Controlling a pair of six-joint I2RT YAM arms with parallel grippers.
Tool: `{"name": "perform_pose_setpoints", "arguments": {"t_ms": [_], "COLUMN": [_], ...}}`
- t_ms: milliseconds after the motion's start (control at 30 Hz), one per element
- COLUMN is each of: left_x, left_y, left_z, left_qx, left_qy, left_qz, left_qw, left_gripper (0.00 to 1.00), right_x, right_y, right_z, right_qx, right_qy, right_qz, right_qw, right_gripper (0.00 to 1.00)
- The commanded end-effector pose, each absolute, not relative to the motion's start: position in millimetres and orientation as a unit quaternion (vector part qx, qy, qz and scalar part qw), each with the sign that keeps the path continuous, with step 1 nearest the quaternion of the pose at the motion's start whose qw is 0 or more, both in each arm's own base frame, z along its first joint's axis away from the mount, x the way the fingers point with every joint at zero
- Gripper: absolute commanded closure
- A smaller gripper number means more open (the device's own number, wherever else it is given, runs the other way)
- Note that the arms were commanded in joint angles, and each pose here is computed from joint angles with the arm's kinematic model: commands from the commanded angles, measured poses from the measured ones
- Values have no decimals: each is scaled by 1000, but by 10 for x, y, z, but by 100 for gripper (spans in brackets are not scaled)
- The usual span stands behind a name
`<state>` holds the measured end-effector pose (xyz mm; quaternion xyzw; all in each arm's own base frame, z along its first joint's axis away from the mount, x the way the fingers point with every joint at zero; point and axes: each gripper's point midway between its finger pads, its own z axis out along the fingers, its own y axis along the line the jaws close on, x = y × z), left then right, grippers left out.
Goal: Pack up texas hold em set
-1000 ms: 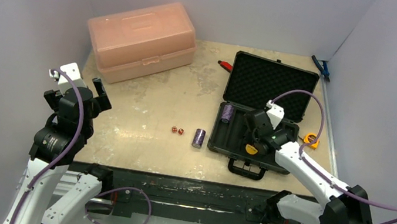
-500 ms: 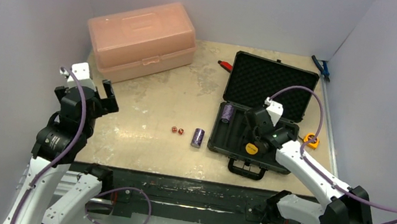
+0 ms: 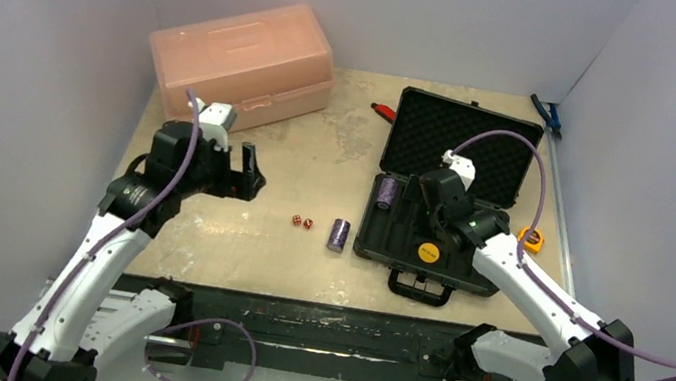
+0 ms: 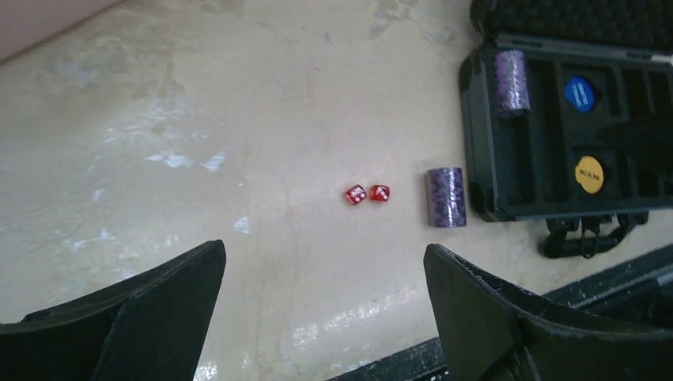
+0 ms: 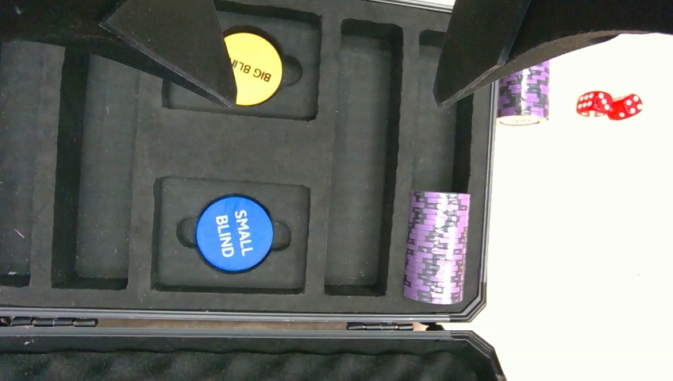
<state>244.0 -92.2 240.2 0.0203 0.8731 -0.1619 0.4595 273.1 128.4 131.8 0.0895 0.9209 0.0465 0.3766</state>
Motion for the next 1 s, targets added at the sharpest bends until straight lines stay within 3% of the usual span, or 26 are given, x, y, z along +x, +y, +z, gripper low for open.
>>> {"name": "perform_pose_setpoints", "arguments": {"t_ms": [0, 333, 967], "left_x": [2423, 2464, 2831], "left_y": [-1467, -2156, -2097], "left_z": [2396, 1898, 981], "left_qx": [70, 112, 30], "left_qy": [872, 909, 964], "left_qz": [-239, -209, -56], "left_qw": [422, 342, 260], "left_gripper": [4, 10, 35], "right_x": [2814, 2751, 2617], "right_y": [1341, 1266, 1272], "right_z": [1528, 1535, 1381], "right_qx": [90, 96, 85], "right_qy": [911, 909, 914], "right_qz": [67, 61, 76], "right_qw": [398, 401, 389], "right_gripper": [1, 1, 1]}}
